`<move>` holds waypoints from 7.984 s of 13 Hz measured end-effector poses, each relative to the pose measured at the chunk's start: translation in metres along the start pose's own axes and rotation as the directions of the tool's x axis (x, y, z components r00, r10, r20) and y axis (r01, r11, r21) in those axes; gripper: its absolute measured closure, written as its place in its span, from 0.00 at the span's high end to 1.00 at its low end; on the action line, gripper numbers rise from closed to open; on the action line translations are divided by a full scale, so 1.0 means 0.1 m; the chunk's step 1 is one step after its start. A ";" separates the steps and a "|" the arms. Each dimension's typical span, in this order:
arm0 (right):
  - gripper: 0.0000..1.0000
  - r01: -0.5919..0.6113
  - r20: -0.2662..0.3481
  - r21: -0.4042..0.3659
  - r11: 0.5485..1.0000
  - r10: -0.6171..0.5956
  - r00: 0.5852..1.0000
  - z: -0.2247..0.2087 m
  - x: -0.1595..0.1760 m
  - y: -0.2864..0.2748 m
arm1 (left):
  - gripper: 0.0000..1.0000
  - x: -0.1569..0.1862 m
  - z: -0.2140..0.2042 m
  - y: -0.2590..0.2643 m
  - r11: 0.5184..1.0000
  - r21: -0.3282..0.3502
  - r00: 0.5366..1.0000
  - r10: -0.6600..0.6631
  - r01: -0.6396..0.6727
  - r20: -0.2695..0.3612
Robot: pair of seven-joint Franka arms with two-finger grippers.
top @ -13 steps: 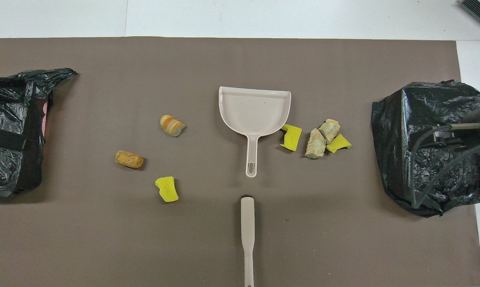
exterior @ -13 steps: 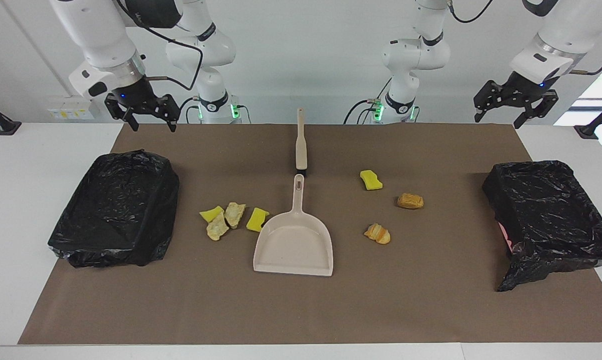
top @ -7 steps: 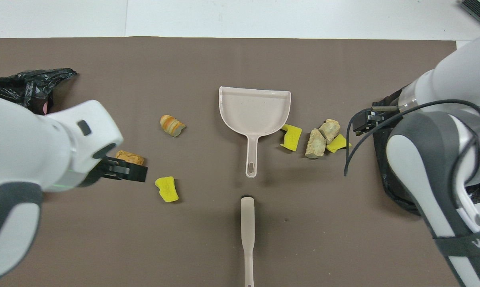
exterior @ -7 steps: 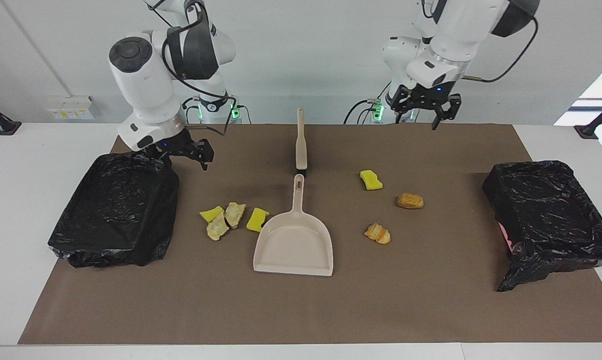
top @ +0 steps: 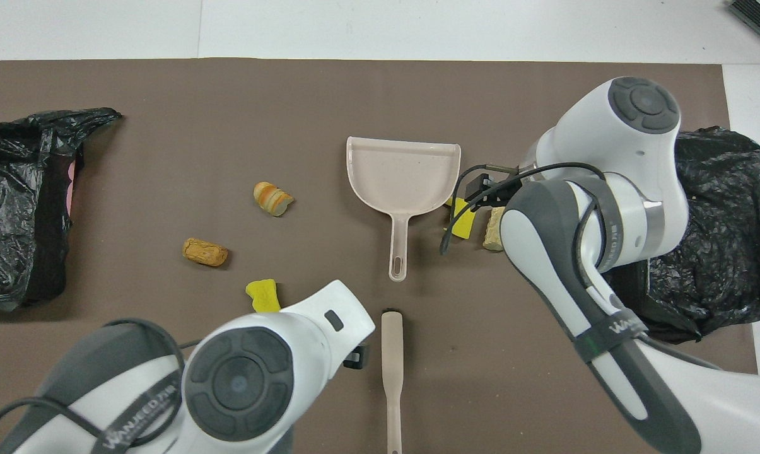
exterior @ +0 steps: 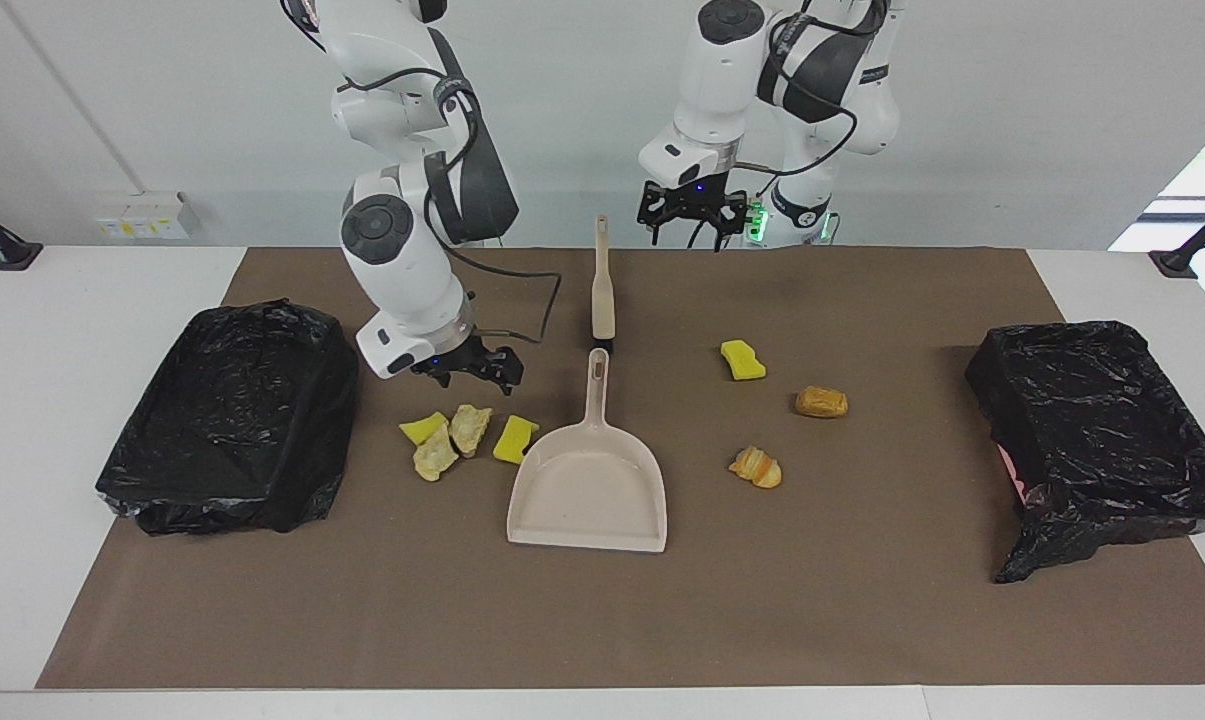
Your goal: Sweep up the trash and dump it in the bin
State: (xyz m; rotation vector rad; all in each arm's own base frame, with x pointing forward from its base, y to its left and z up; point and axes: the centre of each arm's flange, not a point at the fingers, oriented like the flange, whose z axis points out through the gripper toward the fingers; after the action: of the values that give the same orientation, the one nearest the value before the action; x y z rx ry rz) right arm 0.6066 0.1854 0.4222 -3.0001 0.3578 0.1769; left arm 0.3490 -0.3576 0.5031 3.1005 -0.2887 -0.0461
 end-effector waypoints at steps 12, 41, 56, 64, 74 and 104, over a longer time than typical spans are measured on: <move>1.00 0.095 0.038 0.003 0.995 -0.095 0.995 0.73 -0.42 -0.98 | 1.00 -0.95 1.30 1.11 0.999 0.022 1.000 -0.027 0.027 0.006; 0.32 0.651 0.067 0.122 0.749 -0.660 0.748 -0.31 -0.35 -0.16 | 0.26 0.41 0.91 -1.14 0.858 0.204 0.869 -0.492 0.472 0.059; 0.32 0.994 0.311 0.038 0.098 -0.947 0.082 0.50 -1.22 -0.34 | 0.26 0.48 1.36 -2.33 0.923 0.215 0.911 -0.361 0.318 0.199; 0.32 0.993 0.318 0.014 0.118 -0.942 0.107 0.86 -1.61 -0.44 | 0.26 0.49 1.38 -1.60 0.981 0.089 0.966 -0.186 0.173 0.179; 0.32 0.991 0.309 -0.005 0.137 -0.942 0.132 1.04 -1.67 -0.44 | 0.26 0.31 1.45 -1.46 0.957 0.109 0.944 -0.286 0.270 0.164; 0.32 0.963 0.313 -0.051 0.265 -0.911 0.267 1.06 -1.79 -0.54 | 0.26 1.76 1.31 -2.31 0.956 0.061 0.951 0.276 -0.286 0.140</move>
State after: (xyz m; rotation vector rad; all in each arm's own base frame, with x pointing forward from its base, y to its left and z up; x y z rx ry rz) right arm 0.4363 0.2913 0.3465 -2.7075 -1.6215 0.4318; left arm 0.5607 -0.1661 0.3603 3.1038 -0.7519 -0.2358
